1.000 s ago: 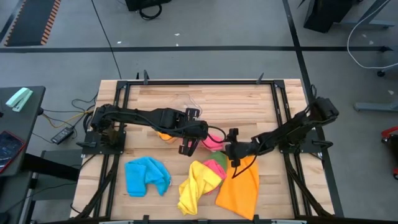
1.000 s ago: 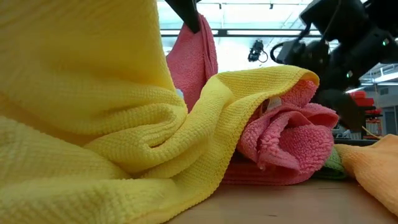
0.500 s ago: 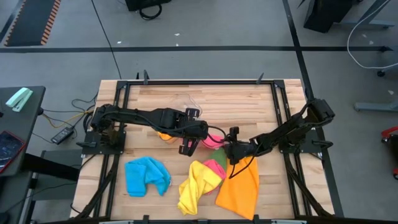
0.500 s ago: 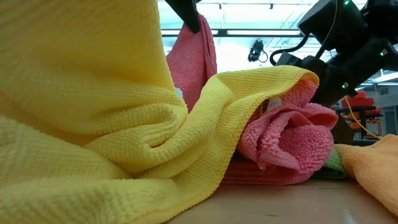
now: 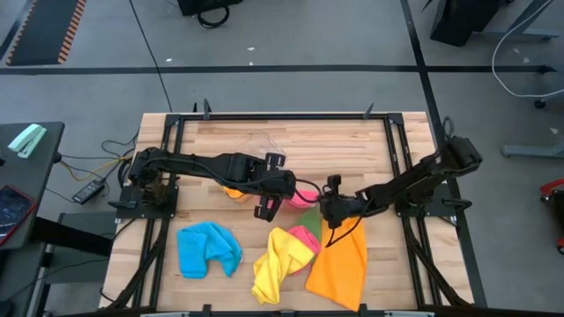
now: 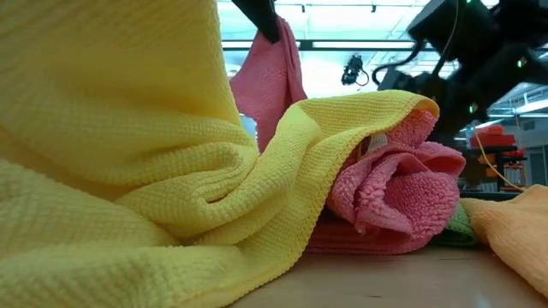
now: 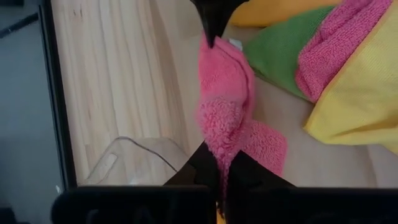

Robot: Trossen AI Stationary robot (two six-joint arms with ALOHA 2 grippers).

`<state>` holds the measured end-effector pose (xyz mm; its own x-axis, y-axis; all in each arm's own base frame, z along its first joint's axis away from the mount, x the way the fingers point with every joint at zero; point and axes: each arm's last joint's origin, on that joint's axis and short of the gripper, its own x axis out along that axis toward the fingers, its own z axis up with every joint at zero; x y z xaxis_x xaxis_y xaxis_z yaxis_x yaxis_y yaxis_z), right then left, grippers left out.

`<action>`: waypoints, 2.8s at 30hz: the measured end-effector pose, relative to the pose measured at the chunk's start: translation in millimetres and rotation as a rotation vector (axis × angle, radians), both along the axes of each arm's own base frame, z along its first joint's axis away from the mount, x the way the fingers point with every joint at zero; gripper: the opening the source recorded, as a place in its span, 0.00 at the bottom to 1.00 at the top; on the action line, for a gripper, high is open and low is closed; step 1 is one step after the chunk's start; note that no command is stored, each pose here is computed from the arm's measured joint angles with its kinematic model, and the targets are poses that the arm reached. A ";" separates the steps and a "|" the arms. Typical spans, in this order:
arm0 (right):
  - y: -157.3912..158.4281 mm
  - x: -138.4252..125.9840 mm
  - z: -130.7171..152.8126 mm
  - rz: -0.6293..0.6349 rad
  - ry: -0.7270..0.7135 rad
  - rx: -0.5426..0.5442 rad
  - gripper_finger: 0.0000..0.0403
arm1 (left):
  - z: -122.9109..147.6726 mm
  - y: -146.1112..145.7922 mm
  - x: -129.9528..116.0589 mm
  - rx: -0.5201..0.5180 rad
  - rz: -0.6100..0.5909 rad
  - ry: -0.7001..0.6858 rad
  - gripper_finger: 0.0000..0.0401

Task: Fold microfiber towels
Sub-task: Fold the pink microfiber towel

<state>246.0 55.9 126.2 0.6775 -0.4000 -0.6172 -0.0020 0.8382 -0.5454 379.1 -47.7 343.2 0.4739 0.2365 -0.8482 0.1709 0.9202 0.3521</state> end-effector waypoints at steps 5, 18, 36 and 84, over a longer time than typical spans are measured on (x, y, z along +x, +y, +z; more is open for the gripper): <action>-3.0 -12.9 31.1 -0.031 -0.004 -0.015 0.01 | 2.5 7.8 5.5 0.021 -0.032 -0.038 0.07; -47.3 -47.6 65.5 -0.238 0.074 -0.049 0.02 | -0.3 79.3 18.2 0.077 0.072 -0.125 0.06; -126.5 -56.8 81.1 -0.647 0.191 -0.473 0.03 | -25.3 193.3 42.5 0.139 0.031 -0.318 0.09; -49.6 -66.8 45.5 0.067 0.513 0.100 0.04 | -127.0 87.7 65.3 -0.221 0.025 0.171 0.06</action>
<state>179.3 6.3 171.7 0.3002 -0.2880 -0.9094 -0.3031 0.8751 -0.3772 444.4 40.0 216.2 0.3154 0.0471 -0.9478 0.1866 0.9762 0.1106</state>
